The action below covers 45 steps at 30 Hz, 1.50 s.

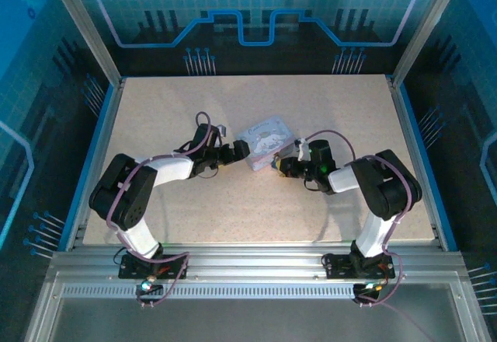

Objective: Unlock the padlock with the key

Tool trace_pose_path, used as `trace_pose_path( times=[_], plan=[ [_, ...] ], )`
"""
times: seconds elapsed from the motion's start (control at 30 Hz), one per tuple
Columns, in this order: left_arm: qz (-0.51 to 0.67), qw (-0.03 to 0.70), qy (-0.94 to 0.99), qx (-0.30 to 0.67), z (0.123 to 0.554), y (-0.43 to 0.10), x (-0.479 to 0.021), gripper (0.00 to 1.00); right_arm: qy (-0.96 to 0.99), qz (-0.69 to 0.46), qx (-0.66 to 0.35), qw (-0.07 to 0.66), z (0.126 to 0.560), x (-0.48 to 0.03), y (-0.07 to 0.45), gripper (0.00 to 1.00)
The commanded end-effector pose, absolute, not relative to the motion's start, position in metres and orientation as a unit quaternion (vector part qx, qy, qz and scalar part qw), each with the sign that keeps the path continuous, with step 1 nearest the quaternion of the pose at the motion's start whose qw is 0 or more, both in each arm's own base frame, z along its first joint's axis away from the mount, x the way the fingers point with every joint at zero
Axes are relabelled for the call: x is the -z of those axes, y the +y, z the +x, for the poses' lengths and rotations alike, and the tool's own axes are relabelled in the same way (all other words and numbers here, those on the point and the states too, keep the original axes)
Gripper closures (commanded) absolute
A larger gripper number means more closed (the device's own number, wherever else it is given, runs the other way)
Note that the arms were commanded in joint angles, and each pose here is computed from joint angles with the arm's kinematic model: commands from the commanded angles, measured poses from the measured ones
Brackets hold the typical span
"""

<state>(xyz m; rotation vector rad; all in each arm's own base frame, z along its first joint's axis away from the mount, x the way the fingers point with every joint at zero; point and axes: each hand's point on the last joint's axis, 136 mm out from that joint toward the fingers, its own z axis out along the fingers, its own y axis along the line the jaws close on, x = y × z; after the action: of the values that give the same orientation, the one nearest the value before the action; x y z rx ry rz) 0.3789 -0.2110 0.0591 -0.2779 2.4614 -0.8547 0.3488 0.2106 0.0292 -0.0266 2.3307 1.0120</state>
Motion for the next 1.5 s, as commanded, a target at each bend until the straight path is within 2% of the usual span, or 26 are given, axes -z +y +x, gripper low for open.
trace_pose_path(
  times=[0.0,0.47,1.1,1.47],
  plan=[
    [-0.095,0.223,0.929,0.279,0.354,-0.205,-0.036,0.01,0.881,0.022,-0.368,0.298,0.349,-0.034,0.205,1.00],
    [-0.082,0.219,0.937,0.260,0.350,-0.212,-0.026,0.01,0.878,0.121,-0.368,0.281,0.360,-0.037,0.195,1.00],
    [-0.084,0.213,0.938,0.261,0.346,-0.211,-0.019,0.01,0.868,0.148,-0.354,0.316,0.385,-0.060,0.180,1.00],
    [-0.093,0.212,0.938,0.259,0.348,-0.206,-0.017,0.01,0.875,0.165,-0.323,0.321,0.375,-0.056,0.155,1.00]
  ],
)
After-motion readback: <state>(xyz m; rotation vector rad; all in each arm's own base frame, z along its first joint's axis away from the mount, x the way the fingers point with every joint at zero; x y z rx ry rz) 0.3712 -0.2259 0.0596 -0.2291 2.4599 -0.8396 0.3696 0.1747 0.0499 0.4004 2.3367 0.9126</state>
